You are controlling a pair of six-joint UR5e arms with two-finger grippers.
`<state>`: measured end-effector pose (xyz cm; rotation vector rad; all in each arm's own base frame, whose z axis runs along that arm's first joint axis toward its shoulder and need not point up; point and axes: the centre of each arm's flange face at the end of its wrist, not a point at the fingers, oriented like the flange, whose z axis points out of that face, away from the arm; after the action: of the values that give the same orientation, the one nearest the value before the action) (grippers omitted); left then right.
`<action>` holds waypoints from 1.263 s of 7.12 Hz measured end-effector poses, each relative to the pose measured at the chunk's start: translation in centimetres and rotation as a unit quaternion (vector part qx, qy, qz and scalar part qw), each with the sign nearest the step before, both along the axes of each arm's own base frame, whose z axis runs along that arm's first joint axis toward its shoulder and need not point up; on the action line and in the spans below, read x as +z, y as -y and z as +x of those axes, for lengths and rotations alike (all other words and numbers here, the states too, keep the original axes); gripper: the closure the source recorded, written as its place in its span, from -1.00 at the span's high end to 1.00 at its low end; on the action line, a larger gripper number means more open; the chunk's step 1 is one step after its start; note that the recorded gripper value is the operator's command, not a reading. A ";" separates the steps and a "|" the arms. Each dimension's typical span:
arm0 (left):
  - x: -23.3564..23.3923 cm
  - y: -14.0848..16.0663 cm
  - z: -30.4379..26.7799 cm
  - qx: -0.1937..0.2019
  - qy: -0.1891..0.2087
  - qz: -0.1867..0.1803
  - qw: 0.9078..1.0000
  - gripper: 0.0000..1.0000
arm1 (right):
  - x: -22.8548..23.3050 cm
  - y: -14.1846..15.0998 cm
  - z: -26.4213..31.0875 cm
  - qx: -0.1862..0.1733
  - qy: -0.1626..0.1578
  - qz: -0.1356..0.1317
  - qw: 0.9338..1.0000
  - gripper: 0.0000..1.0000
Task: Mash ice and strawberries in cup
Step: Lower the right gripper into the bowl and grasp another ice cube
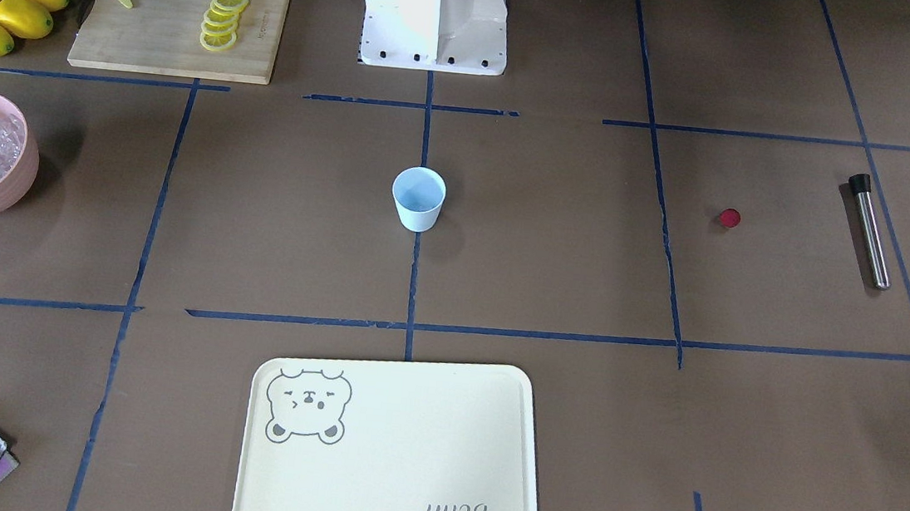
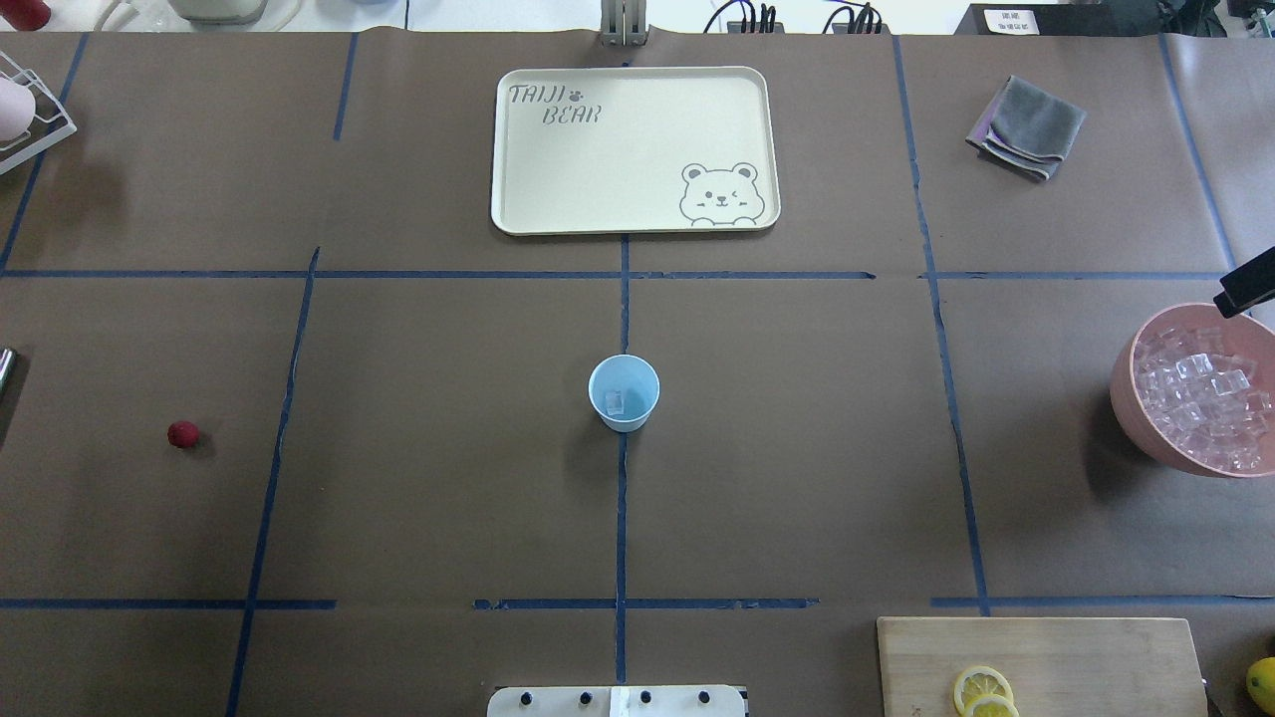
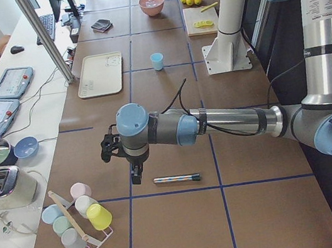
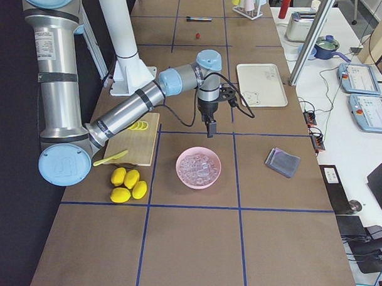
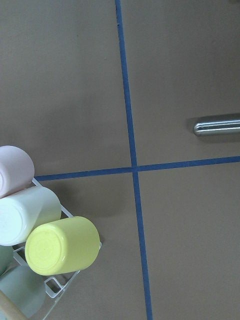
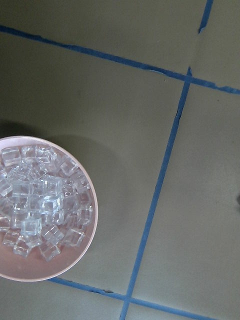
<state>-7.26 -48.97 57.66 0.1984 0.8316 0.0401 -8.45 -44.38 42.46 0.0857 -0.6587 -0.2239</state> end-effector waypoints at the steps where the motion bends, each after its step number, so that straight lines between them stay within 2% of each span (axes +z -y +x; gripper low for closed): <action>1: -0.2 0.0 0.0 -0.002 -0.001 0.000 1.000 1.00 | 1.5 0.0 0.2 -0.009 -0.004 -0.009 1.000 0.98; 3: -0.6 -0.9 0.1 -0.005 -0.001 0.000 1.000 1.00 | 4.1 0.3 0.1 -0.029 -0.005 -0.013 0.999 0.97; 5: -1.1 -1.7 0.1 -0.014 -0.003 -0.005 1.000 1.00 | 8.8 0.6 -0.1 -0.027 0.006 0.009 1.000 0.87; 7: -1.3 -1.8 0.1 -0.018 -0.004 -0.008 1.000 1.00 | 12.8 0.5 -0.4 -0.026 0.017 -0.003 0.999 0.55; 9: -1.3 -1.8 0.1 -0.018 -0.004 -0.008 1.000 1.00 | 14.2 0.4 -0.8 -0.032 0.028 -0.018 0.999 0.45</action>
<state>-7.14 -47.19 56.36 0.1978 0.8358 -0.0022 -9.25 -44.77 56.63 0.0367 -0.7219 -0.2726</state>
